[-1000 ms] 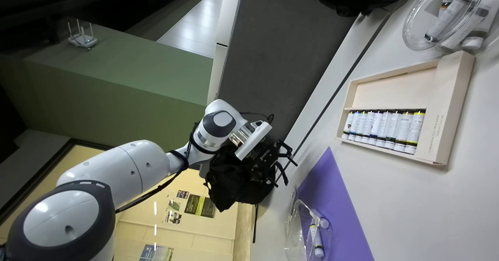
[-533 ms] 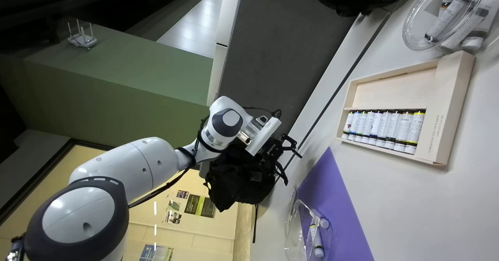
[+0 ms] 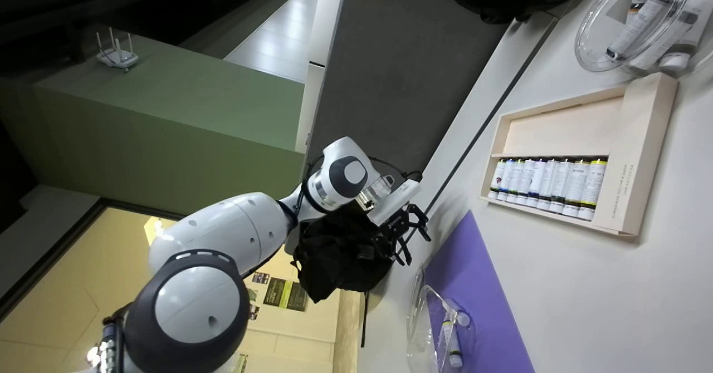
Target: Close the lid on the clear container
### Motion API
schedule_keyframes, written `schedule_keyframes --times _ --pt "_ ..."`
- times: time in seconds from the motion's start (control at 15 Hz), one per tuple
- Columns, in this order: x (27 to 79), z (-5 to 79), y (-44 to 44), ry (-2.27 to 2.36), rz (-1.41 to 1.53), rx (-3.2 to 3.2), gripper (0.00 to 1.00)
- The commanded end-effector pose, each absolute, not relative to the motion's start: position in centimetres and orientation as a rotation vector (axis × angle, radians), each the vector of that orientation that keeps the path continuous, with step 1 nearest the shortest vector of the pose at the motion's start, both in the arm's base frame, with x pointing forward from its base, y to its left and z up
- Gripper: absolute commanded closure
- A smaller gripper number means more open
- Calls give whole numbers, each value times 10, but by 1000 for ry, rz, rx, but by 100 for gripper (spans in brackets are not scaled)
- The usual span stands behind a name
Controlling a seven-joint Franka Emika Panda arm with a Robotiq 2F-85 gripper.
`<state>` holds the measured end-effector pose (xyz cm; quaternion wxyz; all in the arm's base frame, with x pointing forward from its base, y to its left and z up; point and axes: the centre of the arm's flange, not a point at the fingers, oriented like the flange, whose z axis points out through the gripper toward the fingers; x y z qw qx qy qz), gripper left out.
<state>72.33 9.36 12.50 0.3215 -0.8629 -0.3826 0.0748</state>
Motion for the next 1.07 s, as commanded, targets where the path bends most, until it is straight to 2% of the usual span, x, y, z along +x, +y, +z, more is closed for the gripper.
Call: schedule_keyframes --times 0.0,1.0 --pt "754 114 107 -977 207 -2143 0" --pt "749 74 124 -757 373 -2011 0"
